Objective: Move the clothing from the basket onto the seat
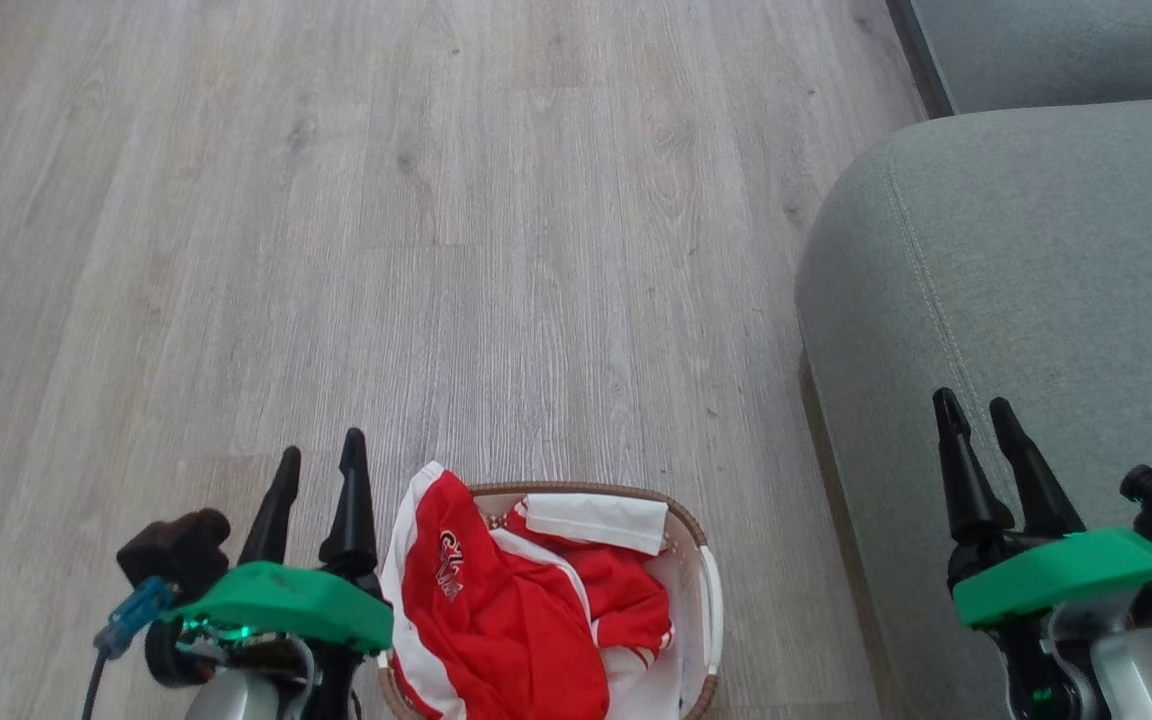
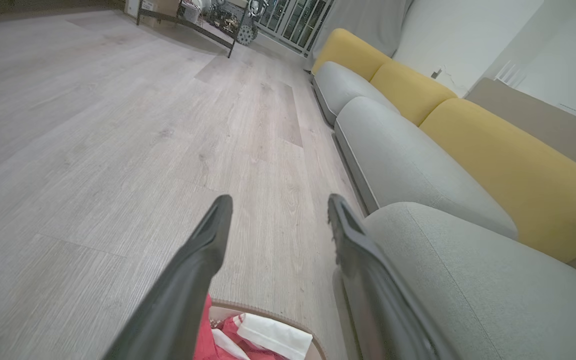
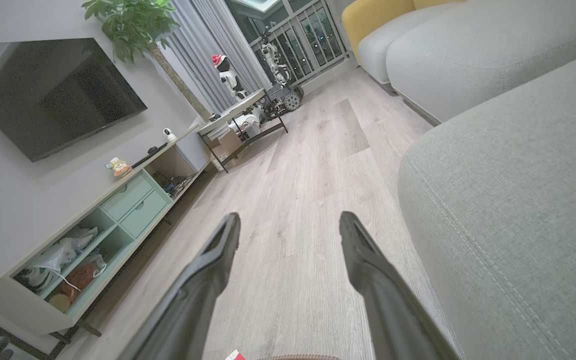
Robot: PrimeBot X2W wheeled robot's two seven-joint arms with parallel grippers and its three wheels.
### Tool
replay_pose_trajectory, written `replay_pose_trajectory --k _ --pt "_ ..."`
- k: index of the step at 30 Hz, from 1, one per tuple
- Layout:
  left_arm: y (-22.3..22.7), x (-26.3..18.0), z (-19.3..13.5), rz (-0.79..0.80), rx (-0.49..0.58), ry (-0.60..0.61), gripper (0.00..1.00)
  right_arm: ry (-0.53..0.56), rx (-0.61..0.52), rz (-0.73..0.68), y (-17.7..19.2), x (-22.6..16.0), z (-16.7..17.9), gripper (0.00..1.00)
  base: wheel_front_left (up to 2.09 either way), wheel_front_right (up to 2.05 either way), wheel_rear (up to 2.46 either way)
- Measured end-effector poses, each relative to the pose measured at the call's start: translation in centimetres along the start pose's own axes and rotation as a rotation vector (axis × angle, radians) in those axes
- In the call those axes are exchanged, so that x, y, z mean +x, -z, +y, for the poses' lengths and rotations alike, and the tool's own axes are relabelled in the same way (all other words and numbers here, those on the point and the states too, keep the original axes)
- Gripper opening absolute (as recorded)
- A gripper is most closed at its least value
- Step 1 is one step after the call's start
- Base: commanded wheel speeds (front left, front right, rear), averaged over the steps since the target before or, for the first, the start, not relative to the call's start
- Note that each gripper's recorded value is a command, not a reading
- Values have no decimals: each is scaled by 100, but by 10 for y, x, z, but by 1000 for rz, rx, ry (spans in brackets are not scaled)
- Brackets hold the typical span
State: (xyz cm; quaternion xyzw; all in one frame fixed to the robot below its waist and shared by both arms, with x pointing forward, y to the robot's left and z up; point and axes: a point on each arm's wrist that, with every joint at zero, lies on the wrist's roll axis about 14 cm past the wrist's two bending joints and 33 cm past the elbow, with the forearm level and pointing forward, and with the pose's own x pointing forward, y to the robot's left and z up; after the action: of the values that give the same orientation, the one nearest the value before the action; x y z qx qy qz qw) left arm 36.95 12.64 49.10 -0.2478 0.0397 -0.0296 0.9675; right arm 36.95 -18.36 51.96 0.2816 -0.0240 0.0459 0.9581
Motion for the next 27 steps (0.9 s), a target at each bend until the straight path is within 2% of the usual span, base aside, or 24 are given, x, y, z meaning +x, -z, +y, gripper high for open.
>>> replay_pose_trajectory --k 27 --pt "-18 0 -32 -132 313 88 100 -99 -303 -33 -5 0 17 100 0 0 0"
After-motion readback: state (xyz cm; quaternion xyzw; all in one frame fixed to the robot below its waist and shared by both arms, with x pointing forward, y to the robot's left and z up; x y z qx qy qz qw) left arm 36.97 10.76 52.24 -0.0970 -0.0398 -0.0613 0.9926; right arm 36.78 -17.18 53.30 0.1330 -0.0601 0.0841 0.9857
